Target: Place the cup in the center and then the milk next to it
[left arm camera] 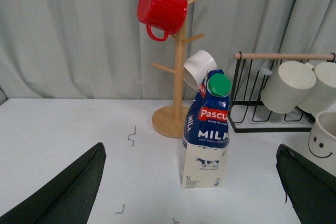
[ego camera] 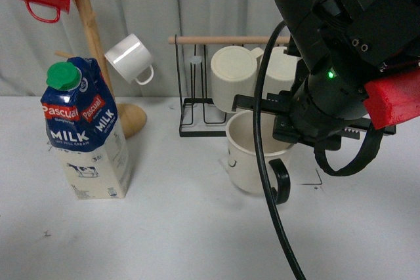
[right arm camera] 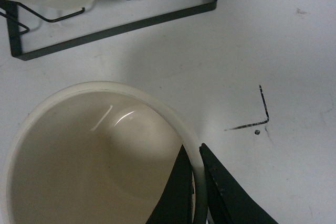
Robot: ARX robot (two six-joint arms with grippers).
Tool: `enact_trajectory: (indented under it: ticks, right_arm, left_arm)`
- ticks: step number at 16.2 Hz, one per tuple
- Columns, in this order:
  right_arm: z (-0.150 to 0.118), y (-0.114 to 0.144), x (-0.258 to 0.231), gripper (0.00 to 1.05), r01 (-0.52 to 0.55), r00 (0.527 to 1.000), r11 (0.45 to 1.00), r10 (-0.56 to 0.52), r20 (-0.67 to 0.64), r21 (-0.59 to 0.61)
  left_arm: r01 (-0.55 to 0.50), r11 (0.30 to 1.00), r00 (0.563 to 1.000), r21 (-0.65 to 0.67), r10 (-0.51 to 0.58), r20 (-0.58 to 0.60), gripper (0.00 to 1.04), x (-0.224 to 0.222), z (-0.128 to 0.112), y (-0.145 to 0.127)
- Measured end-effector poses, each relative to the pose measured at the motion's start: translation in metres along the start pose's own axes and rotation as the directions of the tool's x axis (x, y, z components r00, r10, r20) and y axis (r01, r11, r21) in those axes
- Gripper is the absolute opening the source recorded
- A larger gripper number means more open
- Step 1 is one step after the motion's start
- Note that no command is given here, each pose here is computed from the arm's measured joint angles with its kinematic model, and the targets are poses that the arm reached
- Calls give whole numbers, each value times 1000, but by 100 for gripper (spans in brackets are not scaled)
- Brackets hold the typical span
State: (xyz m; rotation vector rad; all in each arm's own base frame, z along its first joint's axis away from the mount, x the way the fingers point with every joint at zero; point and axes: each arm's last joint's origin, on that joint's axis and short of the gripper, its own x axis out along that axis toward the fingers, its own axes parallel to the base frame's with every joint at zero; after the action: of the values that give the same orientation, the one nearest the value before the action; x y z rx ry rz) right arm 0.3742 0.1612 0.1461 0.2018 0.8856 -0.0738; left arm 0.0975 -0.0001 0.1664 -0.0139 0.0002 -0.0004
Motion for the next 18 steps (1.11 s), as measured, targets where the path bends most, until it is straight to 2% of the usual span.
enact_trajectory:
  ticks: [2, 4, 10, 16, 18]
  right_arm:
    - [-3, -7, 4, 3, 13, 1000, 1000, -13, 1, 27]
    - [-19, -29, 17, 3, 63, 997, 996, -61, -44, 59]
    - [-15, -25, 22, 3, 26, 999, 996, -24, -34, 88]
    - [-13, -10, 26, 3, -20, 999, 995, 22, -28, 96]
    - [-11, -9, 29, 21, -21, 999, 995, 24, -30, 96]
  left_arm:
    - [0, 1000, 1000, 0, 0, 0, 98, 0, 0, 0]
    - [0, 1000, 1000, 0, 0, 0, 98, 0, 0, 0]
    - [0, 1000, 1000, 0, 0, 0, 98, 0, 0, 0]
    - [0, 1000, 1000, 0, 0, 0, 98, 0, 0, 0]
    - [0, 1000, 1000, 0, 0, 0, 98, 0, 0, 0]
